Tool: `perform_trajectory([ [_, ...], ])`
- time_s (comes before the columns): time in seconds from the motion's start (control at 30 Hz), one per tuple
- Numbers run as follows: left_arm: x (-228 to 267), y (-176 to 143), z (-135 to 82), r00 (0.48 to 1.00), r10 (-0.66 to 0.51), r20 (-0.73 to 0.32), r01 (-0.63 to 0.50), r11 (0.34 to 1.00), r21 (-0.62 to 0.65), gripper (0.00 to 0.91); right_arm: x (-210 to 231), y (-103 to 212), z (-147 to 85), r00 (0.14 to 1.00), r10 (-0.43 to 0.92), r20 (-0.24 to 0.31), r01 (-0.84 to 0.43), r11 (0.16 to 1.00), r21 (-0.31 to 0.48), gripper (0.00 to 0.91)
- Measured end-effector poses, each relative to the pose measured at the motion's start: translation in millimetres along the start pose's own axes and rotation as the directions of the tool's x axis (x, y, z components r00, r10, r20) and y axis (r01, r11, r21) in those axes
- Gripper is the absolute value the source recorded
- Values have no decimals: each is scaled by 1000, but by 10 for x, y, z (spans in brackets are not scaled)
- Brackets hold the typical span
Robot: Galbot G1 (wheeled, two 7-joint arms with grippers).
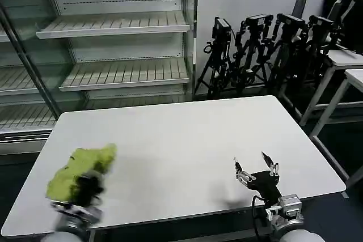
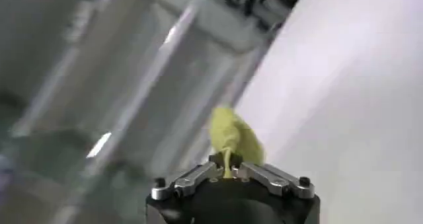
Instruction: Fold and organize the clothes.
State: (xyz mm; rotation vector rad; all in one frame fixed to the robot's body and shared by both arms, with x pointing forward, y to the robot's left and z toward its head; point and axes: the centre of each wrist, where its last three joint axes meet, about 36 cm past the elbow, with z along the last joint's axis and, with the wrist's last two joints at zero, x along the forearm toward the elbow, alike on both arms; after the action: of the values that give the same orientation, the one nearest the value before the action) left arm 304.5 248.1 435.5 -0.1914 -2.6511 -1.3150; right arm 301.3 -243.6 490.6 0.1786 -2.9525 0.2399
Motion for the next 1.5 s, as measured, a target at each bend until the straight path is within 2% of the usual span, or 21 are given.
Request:
perform_trajectory([
  [0.17, 22, -631, -500, 988, 118, 97, -130, 983, 131, 20, -9, -51, -20, 1000, 11, 4, -11, 1000, 9, 907],
  [0.33, -39, -966, -911, 977, 152, 146, -184, 954, 238, 20, 5, -98, -36, 1000, 19, 6, -19, 1000, 14, 907],
  [0.57, -349, -1026, -1246, 990, 95, 108, -133, 888, 441, 20, -18, -236, -80, 999, 44, 16, -44, 999, 29, 907],
  [0.83, -770, -919, -1567, 999, 35, 8, -32, 755, 655, 20, -80, -436, -128, 997, 71, 26, -72, 996, 50, 907],
  [0.87, -807, -912, -1604, 999, 35, -1, -26, 741, 671, 907, -94, -472, -139, 997, 77, 28, -78, 996, 53, 907],
  [1.03, -942, -832, -1811, 998, 58, 6, -43, 671, 740, 907, -168, -635, -217, 994, 96, 45, -99, 993, 71, 907],
  [1.27, -988, -810, -2092, 989, 115, 92, -141, 574, 807, 907, -310, -765, -300, 992, 106, 73, -112, 991, 79, 907],
  [1.5, -1012, -688, -2240, 977, 102, 186, -212, 526, 824, 907, -458, -844, -356, 989, 117, 92, -125, 989, 85, 907],
])
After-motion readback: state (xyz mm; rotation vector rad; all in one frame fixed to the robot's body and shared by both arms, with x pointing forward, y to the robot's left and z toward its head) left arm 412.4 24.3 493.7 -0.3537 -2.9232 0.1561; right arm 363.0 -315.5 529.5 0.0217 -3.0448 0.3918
